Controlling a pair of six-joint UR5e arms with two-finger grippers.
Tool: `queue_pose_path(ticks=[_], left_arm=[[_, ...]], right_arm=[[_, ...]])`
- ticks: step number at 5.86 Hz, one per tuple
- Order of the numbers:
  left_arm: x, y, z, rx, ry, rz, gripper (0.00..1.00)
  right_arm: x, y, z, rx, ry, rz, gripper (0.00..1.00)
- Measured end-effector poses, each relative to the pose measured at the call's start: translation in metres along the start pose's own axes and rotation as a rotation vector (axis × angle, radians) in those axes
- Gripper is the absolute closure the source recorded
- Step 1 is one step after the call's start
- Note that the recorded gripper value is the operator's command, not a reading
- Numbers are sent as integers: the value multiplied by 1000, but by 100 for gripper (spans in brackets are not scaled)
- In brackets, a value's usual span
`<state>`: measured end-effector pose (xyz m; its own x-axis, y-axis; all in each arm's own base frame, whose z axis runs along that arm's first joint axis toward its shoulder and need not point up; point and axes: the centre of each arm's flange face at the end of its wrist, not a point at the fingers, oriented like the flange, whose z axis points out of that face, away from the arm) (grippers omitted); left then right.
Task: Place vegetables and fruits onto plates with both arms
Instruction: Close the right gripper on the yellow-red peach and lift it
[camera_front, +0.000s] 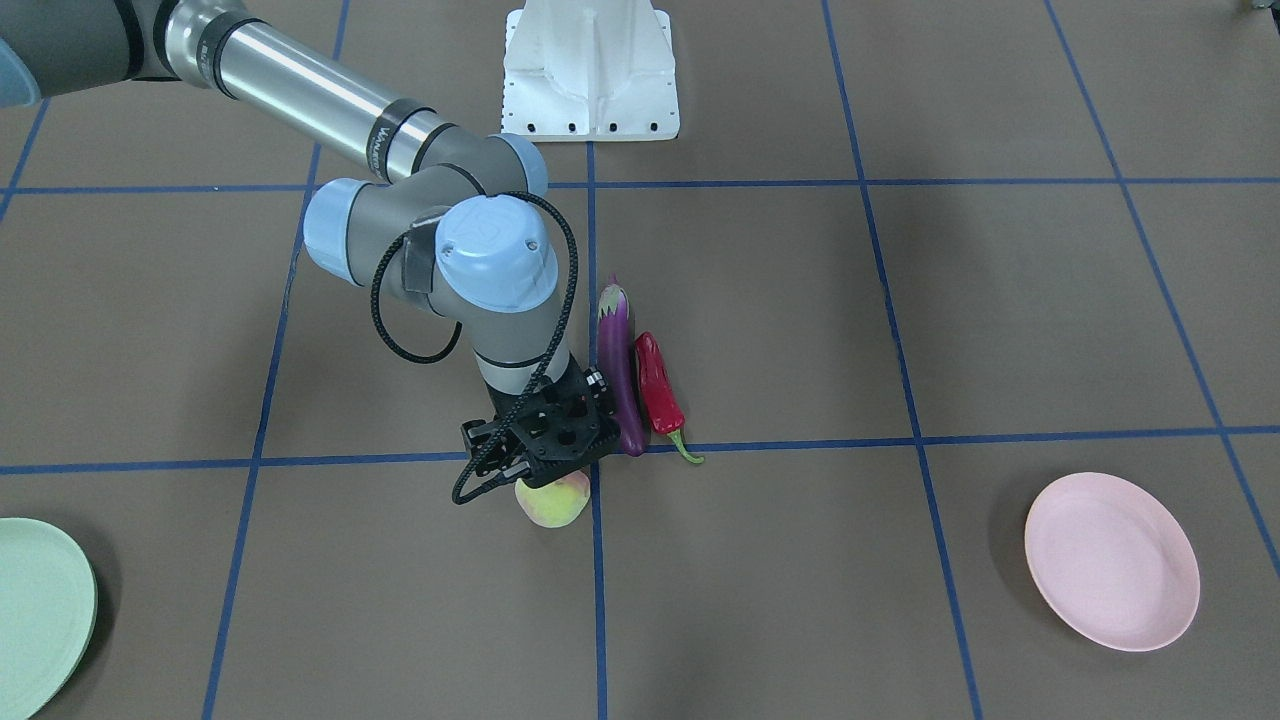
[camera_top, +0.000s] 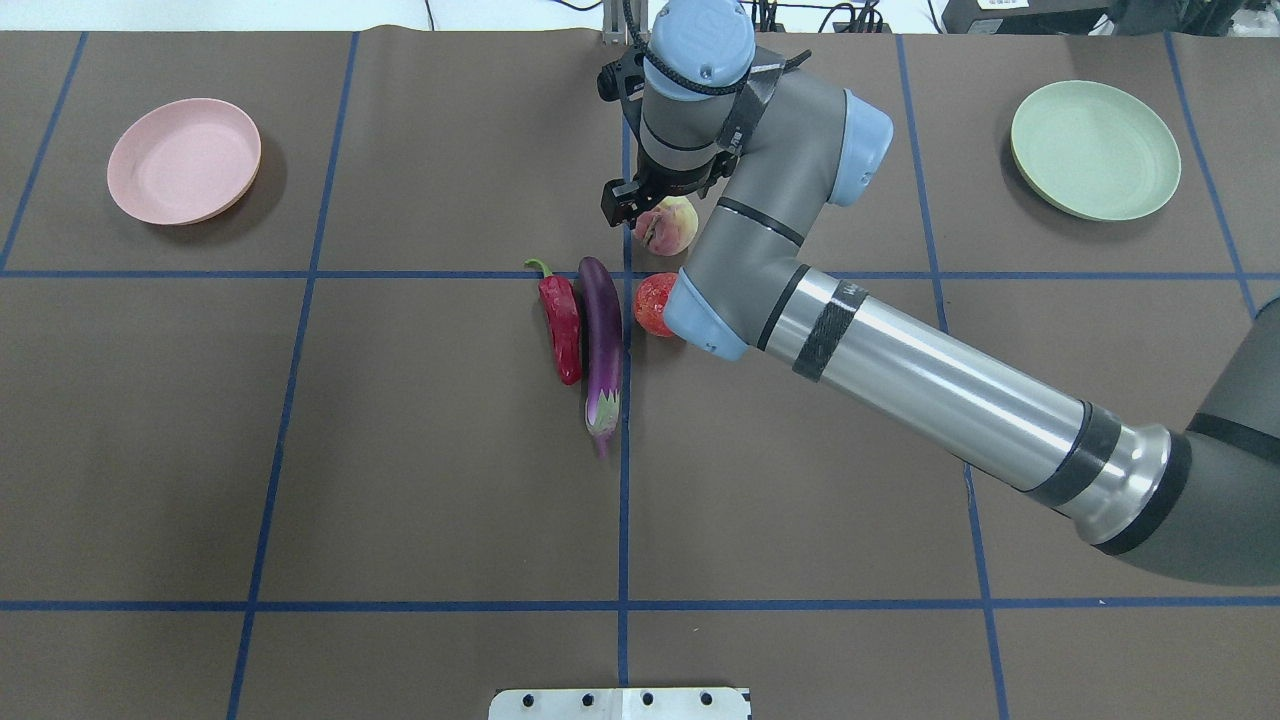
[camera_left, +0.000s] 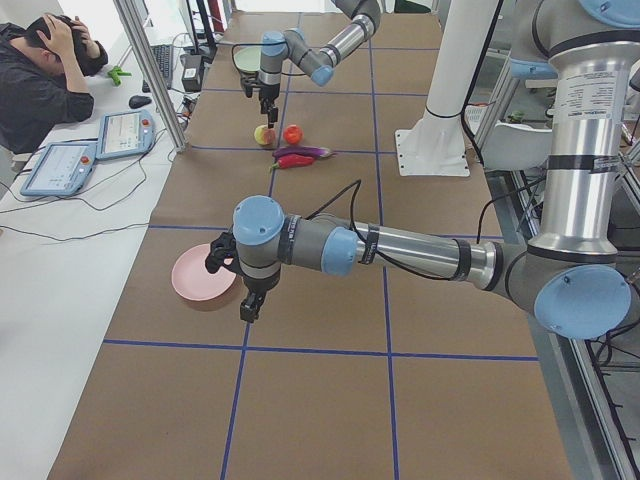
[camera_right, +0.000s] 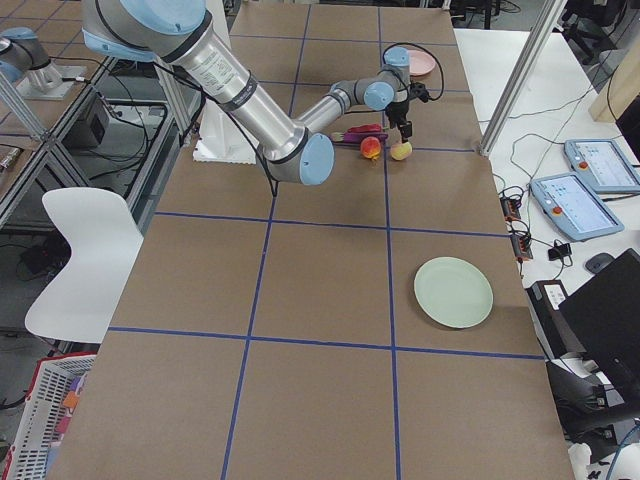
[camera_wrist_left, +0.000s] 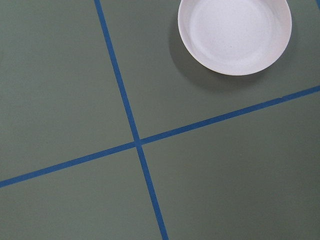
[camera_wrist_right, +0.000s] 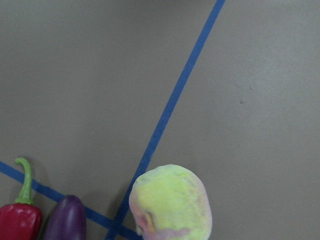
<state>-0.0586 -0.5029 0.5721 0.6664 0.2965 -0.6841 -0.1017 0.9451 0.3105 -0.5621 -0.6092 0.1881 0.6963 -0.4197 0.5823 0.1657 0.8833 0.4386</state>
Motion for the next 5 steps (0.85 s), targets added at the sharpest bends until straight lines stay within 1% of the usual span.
queue_pose_path(ticks=[1,2,4,5], left_arm=[[0,0,0,1,0,1,0],[1,0,-1,2,0,1,0],[1,-1,-1,3,0,2,0],[1,-1,-1,3,0,2,0]], right_arm=[[-7,2,14,-5,33,-9,5],[-8,2,22,-5,59,-28,5],[10,-10,19,14,99,-83,5],[29,-18,17,17,118,-94,5]])
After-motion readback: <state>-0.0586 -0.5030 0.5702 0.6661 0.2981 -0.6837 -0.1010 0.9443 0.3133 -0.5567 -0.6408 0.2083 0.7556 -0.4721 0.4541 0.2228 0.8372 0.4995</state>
